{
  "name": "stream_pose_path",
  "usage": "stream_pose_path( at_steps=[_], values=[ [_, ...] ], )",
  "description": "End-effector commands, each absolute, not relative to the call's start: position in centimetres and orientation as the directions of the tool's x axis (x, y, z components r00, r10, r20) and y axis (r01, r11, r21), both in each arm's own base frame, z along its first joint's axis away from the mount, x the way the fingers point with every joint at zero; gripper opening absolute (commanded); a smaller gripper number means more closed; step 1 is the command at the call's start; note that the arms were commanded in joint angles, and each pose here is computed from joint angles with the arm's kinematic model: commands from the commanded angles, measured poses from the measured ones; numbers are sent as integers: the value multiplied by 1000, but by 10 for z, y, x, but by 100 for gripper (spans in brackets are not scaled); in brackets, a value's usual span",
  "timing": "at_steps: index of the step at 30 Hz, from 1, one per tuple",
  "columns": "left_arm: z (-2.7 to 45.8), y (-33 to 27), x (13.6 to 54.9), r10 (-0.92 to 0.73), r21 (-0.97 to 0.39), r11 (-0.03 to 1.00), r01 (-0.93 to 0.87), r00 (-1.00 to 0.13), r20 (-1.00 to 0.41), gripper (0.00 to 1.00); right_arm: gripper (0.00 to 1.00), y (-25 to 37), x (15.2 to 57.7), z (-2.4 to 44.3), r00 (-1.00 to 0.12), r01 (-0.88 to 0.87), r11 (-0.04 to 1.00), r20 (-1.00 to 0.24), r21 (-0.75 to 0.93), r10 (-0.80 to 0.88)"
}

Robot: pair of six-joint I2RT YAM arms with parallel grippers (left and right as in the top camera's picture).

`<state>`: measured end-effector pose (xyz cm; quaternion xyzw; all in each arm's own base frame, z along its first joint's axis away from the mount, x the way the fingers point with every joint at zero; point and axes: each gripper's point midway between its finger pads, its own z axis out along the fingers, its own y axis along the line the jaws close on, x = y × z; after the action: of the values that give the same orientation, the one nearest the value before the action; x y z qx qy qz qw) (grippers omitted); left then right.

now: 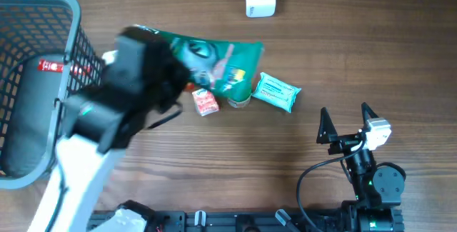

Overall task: Scan the item barcode
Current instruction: 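Carry the gloves pack right and drop it beside the wipes pack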

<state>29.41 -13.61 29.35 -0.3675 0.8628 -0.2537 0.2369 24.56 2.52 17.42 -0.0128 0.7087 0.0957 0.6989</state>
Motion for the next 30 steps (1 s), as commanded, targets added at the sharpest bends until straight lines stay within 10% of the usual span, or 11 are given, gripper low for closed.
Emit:
stream_pose_path(
  at_steps=[1,30],
  values=[
    [264,-164,313,-719,-548,659,-515,-645,-260,4,100,23,246,175,-15,-140,985,-994,105,104],
    [111,-289,328,-479,-292,870,-397,-821,-311,4,100,23,246,175,-15,-140,985,-995,104,103]
  ],
)
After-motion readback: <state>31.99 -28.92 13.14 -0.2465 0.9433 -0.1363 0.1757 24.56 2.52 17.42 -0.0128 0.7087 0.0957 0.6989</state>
